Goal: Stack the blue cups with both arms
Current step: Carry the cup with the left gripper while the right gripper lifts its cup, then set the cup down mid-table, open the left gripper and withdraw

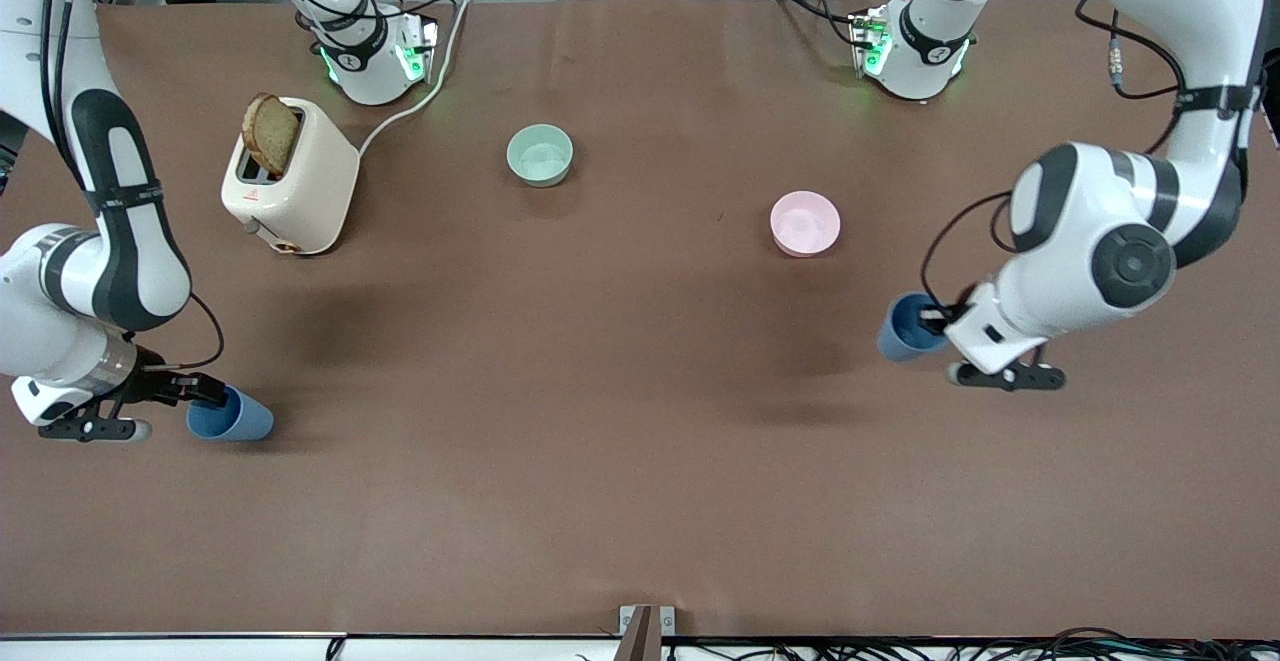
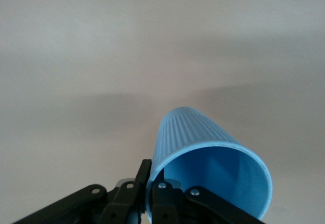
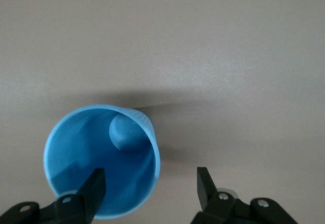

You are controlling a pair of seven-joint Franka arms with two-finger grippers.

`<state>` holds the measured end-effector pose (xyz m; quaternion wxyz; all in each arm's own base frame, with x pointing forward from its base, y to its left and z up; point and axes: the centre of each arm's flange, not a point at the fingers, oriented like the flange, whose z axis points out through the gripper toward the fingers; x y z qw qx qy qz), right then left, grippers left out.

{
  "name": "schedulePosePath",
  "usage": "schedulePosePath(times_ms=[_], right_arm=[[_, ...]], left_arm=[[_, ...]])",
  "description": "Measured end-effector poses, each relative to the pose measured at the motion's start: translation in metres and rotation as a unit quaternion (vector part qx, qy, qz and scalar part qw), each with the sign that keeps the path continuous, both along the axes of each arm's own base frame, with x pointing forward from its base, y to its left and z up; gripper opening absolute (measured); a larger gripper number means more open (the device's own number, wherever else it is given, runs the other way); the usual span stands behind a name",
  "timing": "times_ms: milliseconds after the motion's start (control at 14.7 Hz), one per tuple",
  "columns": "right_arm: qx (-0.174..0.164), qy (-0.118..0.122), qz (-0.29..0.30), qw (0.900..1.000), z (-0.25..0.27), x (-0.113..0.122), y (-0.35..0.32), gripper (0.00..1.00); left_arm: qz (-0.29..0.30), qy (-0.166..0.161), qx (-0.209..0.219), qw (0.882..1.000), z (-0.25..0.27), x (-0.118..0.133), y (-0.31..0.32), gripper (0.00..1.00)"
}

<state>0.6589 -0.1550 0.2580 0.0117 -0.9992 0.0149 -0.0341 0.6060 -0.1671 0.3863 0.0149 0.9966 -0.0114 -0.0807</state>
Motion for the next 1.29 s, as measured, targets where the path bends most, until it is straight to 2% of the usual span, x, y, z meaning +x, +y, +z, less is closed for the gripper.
schedulePosePath(times_ms=[204, 272, 475, 543, 747, 883, 1086, 1290], right_arm=[[0.002, 0.002, 0.001, 1.000, -0.010, 0.000, -0.001, 0.58], [0.003, 0.002, 0.000, 1.000, -0.012, -0.001, -0.002, 0.42], [0.007, 0.001, -0.003, 1.000, -0.012, -0.001, -0.002, 0.11], [0.009, 0.000, -0.004, 1.000, -0.011, 0.000, -0.002, 0.04], [0.014, 0.015, -0.002, 1.000, -0.008, -0.002, 0.000, 0.04], [0.021, 0.025, 0.001, 0.999, 0.017, -0.001, 0.003, 0.04], [0.032, 0.033, 0.007, 0.999, 0.101, -0.010, 0.012, 0.04], [0.038, 0.035, 0.006, 0.999, 0.191, -0.035, 0.026, 0.04]], left_arm=[[0.055, 0.009, 0.004, 0.998, 0.011, -0.036, -0.097, 0.05], [0.072, 0.011, 0.008, 0.997, 0.010, -0.050, -0.128, 0.05], [0.115, 0.010, 0.010, 0.993, 0.002, -0.083, -0.208, 0.05], [0.130, 0.007, 0.004, 0.991, -0.007, -0.092, -0.231, 0.05], [0.154, -0.001, 0.005, 0.988, -0.046, -0.118, -0.283, 0.05], [0.165, -0.013, 0.018, 0.986, -0.072, -0.129, -0.301, 0.05], [0.160, -0.016, 0.021, 0.987, -0.098, -0.139, -0.317, 0.05], [0.144, -0.021, 0.024, 0.989, -0.115, -0.148, -0.329, 0.05]])
